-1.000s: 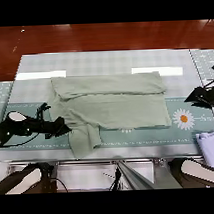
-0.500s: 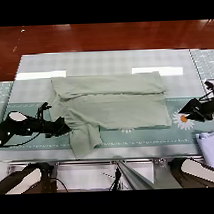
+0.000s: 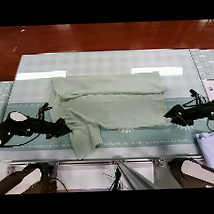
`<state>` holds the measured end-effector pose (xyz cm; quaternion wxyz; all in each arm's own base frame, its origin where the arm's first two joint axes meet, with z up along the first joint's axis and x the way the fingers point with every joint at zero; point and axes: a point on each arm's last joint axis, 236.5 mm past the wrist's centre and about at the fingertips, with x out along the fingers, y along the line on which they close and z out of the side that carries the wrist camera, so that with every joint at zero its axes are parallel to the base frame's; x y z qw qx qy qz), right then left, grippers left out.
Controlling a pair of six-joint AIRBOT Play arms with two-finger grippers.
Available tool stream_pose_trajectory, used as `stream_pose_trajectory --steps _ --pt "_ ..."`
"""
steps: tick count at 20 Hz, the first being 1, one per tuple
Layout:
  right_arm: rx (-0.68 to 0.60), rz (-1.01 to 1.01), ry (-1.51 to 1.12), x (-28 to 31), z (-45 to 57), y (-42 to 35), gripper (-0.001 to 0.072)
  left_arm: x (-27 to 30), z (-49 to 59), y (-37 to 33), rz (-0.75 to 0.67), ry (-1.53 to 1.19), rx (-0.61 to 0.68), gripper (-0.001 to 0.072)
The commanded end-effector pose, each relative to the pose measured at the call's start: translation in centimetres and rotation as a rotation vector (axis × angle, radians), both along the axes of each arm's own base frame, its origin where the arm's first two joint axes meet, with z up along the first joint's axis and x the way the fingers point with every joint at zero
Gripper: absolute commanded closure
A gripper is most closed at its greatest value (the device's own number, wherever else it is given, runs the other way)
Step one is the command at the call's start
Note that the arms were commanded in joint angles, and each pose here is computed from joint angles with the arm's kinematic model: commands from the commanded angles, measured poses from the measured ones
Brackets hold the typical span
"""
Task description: Fold the shirts.
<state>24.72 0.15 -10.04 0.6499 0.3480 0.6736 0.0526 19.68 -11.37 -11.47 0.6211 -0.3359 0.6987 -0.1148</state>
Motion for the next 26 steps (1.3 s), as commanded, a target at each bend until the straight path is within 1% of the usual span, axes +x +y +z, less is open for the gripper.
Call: stream_pose_trajectory --steps 1,2,4,6,9,11,13,16,18,23,26 --pt "-0.066 -0.044 -0.034 1.8 -1.1 0.4 0.0181 0.6 -0.1 0.2 0.016 -0.018 0.012 0.068" --pt "-0.062 -0.025 -0.031 1.7 -1.1 0.8 0.0323 0.8 -0.2 0.4 0.022 -0.026 0.018 0.0681" --pt "-0.04 -0.001 -0.024 1.4 -0.8 1.6 0.0689 1.4 -0.1 0.7 0.037 -0.039 0.023 0.068" --pt "-0.021 0.038 -0.074 2.0 0.5 2.0 0.0687 2.5 0.9 0.9 0.043 -0.062 0.012 0.068" --pt "-0.021 0.005 -0.253 6.4 5.2 1.7 0.0688 6.5 5.1 0.5 -0.012 -0.222 -0.034 0.068" --pt "0.008 -0.051 -0.38 10.0 9.1 1.7 0.0688 10.5 8.4 1.3 -0.013 -0.349 -0.008 0.068" --pt "0.028 -0.129 -0.5 13.5 12.3 1.1 0.0689 14.6 12.5 1.8 0.018 -0.484 0.0 0.068" --pt "-0.013 -0.268 -0.638 17.9 14.9 -1.5 0.0689 19.7 16.8 2.8 0.075 -0.646 0.013 0.0679" --pt "-0.012 -0.261 -0.65 19.8 14.8 -1.5 0.0689 22.1 17.0 3.2 0.093 -0.659 0.013 0.0679" --pt "-0.045 -0.236 -0.648 25.7 12.2 -0.4 0.0689 27.8 15.0 3.2 0.154 -0.602 -0.088 0.0679" --pt "-0.029 -0.22 -0.608 27.4 9.7 0.5 0.0689 29.4 12.6 2.6 0.111 -0.529 -0.142 0.0679"
